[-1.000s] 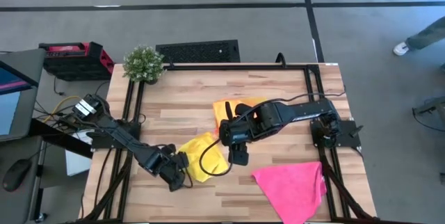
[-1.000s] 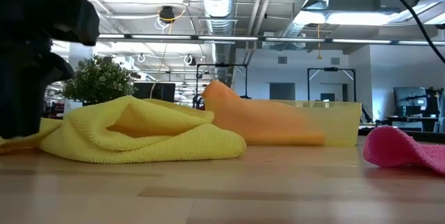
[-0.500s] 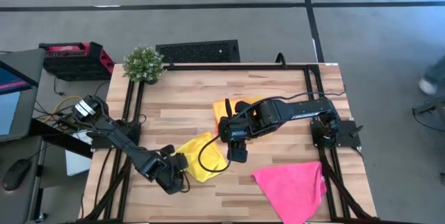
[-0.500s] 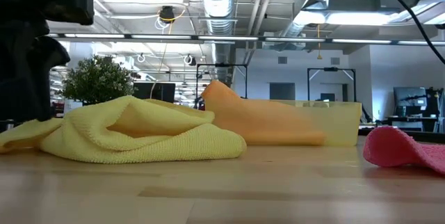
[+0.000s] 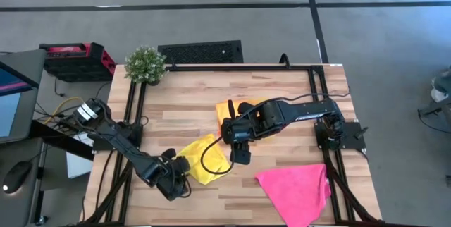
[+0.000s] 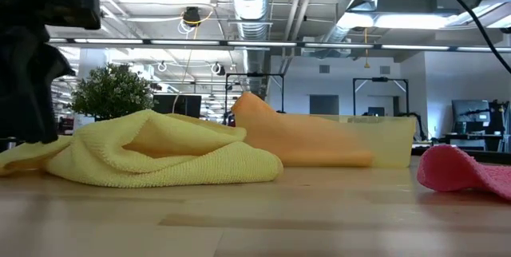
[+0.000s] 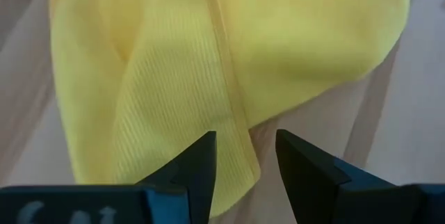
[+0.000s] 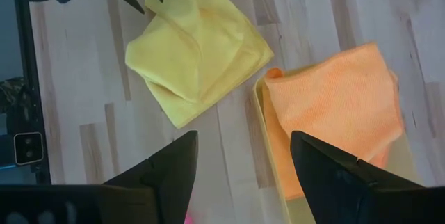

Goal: Fold microfiber towels
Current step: Fold the yellow microfiber towel

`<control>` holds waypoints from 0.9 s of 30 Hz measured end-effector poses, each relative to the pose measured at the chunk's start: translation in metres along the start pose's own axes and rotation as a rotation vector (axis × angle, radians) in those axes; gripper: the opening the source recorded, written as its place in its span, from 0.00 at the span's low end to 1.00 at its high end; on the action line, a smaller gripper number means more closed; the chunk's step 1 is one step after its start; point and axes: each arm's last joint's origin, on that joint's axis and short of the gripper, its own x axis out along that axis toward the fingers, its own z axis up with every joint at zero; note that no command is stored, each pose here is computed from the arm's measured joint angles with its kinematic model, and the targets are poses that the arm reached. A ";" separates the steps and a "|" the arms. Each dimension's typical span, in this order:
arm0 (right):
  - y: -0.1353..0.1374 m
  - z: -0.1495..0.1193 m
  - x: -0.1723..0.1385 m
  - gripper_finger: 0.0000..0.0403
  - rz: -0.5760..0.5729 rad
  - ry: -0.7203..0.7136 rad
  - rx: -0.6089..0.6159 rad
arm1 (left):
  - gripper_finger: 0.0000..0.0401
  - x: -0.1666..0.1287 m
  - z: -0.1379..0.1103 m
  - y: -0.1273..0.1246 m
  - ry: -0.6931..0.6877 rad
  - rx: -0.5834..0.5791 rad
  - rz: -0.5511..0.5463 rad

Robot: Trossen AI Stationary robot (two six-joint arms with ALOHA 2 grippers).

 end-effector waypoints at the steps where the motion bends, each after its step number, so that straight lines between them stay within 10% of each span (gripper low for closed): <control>1: 0.000 0.000 0.000 0.63 0.000 0.000 -0.004 | 0.35 0.002 -0.002 -0.001 0.006 -0.002 0.002; 18: 0.000 0.000 0.000 0.63 0.000 0.000 -0.008 | 0.34 0.017 -0.017 0.006 0.150 0.023 0.133; 27: 0.000 0.000 0.000 0.63 0.002 0.001 -0.007 | 0.02 0.022 -0.015 0.006 0.175 0.078 0.119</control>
